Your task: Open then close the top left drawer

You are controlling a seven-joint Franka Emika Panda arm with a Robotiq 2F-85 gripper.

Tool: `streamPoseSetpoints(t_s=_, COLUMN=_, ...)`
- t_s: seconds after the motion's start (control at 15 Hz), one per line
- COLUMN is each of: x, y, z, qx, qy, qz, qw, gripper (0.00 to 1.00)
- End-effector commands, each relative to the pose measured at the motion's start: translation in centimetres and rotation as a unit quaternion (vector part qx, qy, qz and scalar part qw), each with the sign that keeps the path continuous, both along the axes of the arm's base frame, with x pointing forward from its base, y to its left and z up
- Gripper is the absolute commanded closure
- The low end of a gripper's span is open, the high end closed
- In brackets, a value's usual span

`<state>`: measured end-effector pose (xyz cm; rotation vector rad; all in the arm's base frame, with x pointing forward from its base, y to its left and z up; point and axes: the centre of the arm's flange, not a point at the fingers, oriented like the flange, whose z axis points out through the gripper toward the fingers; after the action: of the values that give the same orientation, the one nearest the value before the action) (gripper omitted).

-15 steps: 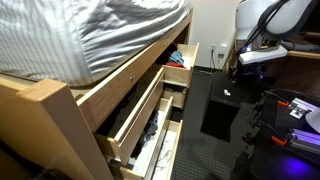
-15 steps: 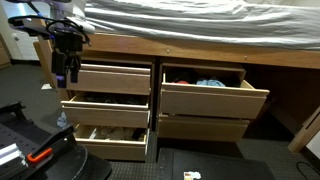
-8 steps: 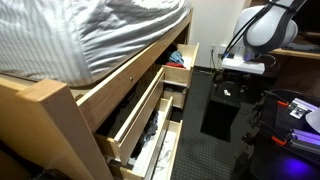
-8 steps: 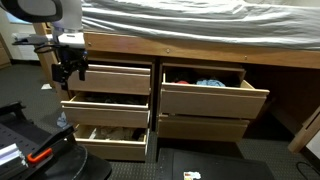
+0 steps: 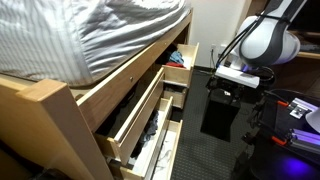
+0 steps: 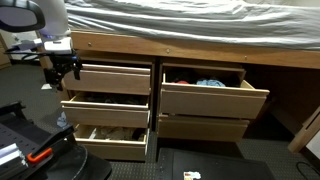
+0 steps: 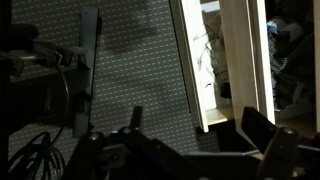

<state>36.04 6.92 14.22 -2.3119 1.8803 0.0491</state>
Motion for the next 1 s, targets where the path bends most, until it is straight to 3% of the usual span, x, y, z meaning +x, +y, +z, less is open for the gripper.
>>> streamPoseSetpoints(t_s=0.0, x=0.2, y=0.4, z=-0.8, qx=0.003, qy=-0.020, qz=-0.008, qw=0.9998, gripper=0.00)
streamPoseSetpoints(t_s=0.07, x=0.7, y=0.2, z=-1.6, qx=0.005, qy=-0.042, qz=-0.017, qw=0.9989, gripper=0.00)
streamPoseSetpoints(t_s=0.27, x=2.9, y=-1.2, z=-3.4, qx=-0.060, qy=-0.134, qz=-0.047, qw=0.9881, gripper=0.00)
streamPoseSetpoints(t_s=0.4, x=3.5, y=-2.6, z=-4.4, qx=-0.083, qy=-0.164, qz=-0.061, qw=0.9810, gripper=0.00)
streamPoseSetpoints(t_s=0.67, x=5.5, y=-4.4, z=-4.5, qx=-0.031, qy=-0.103, qz=-0.081, qw=0.9909, gripper=0.00)
streamPoseSetpoints(t_s=0.73, x=6.5, y=-4.0, z=-1.4, qx=-0.057, qy=-0.120, qz=-0.071, qw=0.9885, gripper=0.00)
streamPoseSetpoints(t_s=0.93, x=6.5, y=-3.3, z=-3.0, qx=-0.035, qy=-0.097, qz=-0.071, qw=0.9921, gripper=0.00)
